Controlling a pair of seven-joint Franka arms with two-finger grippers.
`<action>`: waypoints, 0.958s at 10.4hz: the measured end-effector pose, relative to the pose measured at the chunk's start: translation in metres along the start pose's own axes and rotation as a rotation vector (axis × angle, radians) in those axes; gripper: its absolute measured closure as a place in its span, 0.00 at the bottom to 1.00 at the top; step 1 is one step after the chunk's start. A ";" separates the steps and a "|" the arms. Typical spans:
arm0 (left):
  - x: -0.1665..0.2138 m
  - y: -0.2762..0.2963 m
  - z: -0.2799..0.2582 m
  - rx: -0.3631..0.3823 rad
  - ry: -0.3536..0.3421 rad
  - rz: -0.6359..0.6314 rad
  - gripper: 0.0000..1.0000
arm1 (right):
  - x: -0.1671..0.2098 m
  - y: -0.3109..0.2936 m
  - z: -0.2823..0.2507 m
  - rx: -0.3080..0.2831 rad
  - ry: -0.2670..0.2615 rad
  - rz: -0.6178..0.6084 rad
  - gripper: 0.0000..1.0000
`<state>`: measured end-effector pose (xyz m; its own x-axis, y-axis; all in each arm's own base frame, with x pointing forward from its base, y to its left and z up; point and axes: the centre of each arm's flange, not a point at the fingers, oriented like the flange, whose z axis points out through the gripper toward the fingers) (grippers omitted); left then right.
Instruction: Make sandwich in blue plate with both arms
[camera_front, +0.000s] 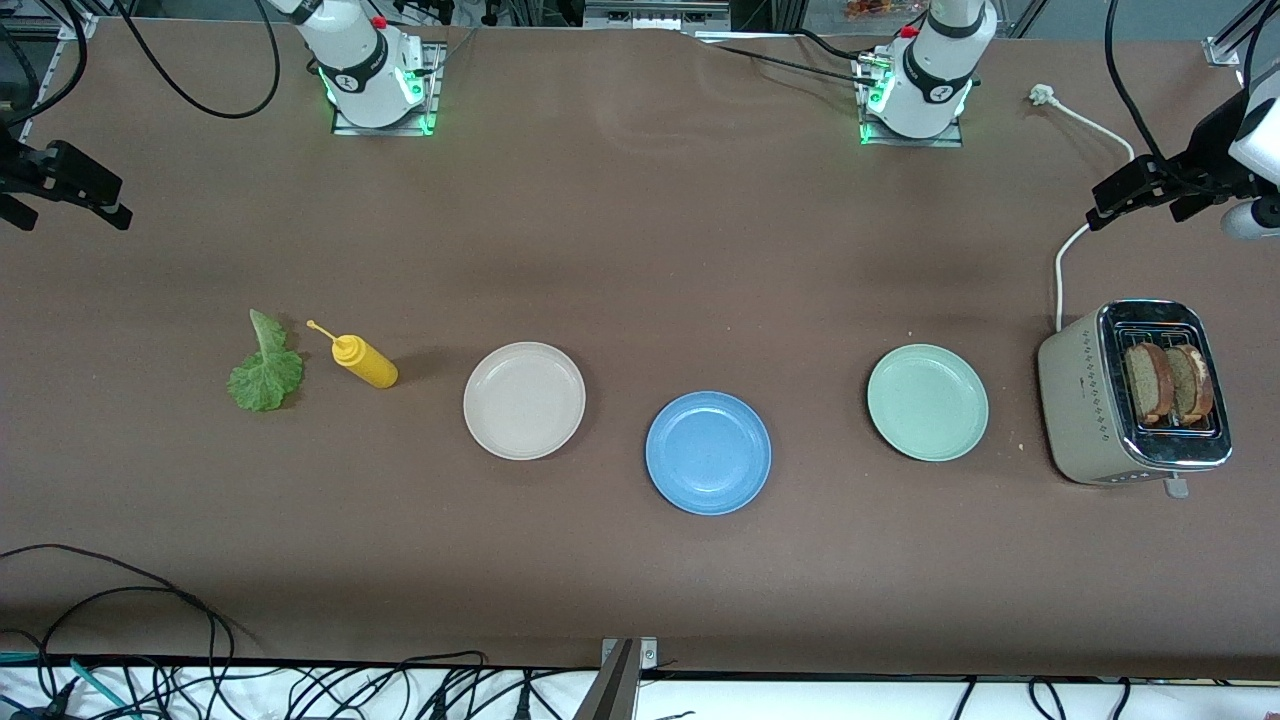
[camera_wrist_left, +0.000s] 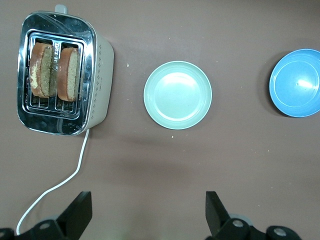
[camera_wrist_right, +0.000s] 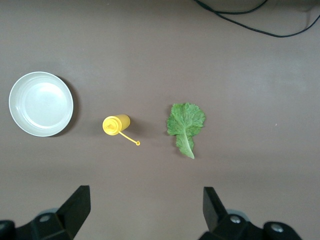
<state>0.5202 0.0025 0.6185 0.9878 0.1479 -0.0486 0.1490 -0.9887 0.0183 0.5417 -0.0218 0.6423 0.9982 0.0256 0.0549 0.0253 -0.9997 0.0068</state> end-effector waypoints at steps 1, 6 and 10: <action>0.000 0.000 0.000 0.000 0.000 0.000 0.00 | 0.002 -0.002 0.003 0.000 -0.002 -0.003 0.00; 0.000 -0.001 0.000 -0.001 0.000 -0.002 0.00 | 0.005 -0.013 0.005 0.001 -0.007 -0.025 0.00; 0.000 -0.001 0.000 -0.003 0.000 -0.002 0.00 | 0.007 -0.020 0.010 0.002 -0.018 -0.038 0.00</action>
<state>0.5202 0.0031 0.6185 0.9875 0.1496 -0.0490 0.1508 -0.9883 0.0216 0.5483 -0.0017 0.6330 0.9973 0.0635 0.0370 0.0633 -0.9980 0.0062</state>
